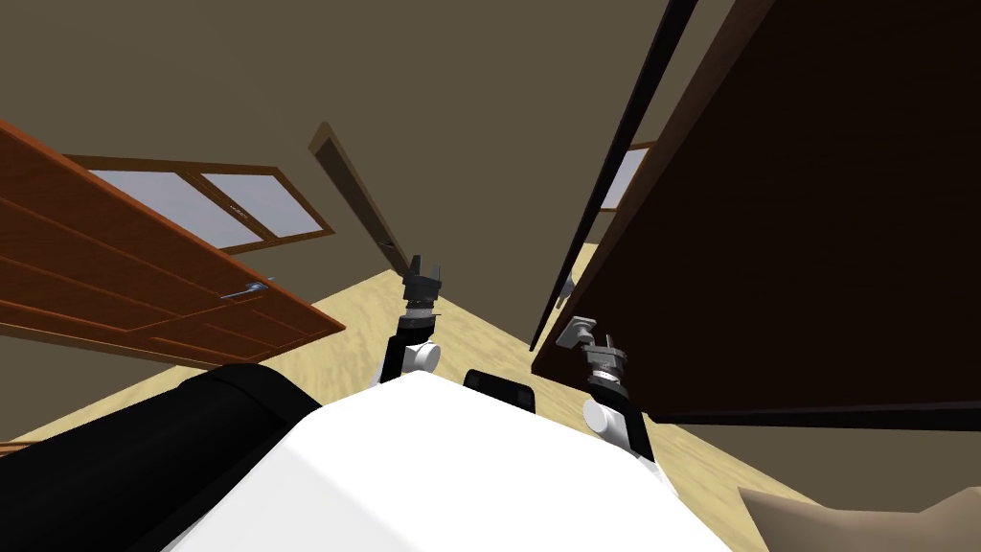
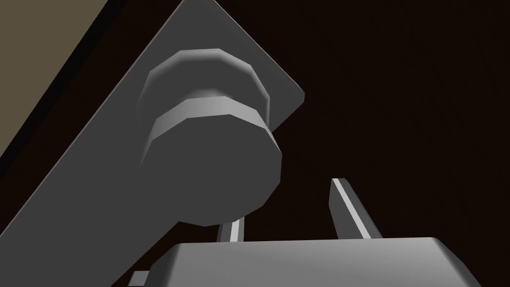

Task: Pull the door open

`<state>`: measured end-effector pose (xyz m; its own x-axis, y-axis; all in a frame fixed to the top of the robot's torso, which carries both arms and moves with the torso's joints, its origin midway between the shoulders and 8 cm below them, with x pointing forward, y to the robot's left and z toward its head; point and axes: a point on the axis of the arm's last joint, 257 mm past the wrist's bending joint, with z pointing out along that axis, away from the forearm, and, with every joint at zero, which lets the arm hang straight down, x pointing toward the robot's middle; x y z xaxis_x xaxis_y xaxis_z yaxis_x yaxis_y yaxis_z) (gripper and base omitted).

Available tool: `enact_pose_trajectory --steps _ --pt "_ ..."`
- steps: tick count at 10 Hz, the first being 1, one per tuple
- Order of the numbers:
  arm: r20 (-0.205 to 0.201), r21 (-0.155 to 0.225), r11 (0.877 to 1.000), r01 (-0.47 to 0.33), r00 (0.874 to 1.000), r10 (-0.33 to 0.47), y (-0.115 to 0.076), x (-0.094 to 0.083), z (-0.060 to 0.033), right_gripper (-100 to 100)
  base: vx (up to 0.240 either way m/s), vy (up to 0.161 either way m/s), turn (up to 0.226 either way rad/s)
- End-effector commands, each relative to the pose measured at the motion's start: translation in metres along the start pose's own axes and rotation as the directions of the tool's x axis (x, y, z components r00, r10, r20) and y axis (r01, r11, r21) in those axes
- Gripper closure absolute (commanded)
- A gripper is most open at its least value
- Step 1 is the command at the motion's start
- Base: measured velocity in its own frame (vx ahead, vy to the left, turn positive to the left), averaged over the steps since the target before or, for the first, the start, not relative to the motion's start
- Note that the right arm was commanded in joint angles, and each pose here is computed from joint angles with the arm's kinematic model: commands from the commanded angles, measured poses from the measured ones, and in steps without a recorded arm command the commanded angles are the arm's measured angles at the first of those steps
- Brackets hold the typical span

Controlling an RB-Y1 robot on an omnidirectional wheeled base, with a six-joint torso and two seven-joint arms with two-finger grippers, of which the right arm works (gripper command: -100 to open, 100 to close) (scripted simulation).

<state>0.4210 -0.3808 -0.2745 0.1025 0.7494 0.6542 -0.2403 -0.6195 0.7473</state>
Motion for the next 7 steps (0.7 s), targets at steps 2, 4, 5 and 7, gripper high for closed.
enact_pose_trajectory --steps 2,4,5,7 --pt "0.01 0.001 0.996 -0.084 0.996 0.084 -0.0008 -0.0005 -0.0024 -100 -0.066 -0.047 0.062" --pt "0.014 0.001 0.994 -0.113 0.994 0.113 -0.0011 -0.0007 -0.0033 -100 -0.092 -0.009 0.062" --pt "0.018 0.0 0.99 -0.143 0.99 0.143 -0.0015 -0.0008 -0.0042 -100 -0.033 0.006 0.025" --pt "0.022 0.0 0.984 -0.178 0.984 0.178 -0.0019 -0.0011 -0.0053 -100 -0.039 -0.011 0.05"
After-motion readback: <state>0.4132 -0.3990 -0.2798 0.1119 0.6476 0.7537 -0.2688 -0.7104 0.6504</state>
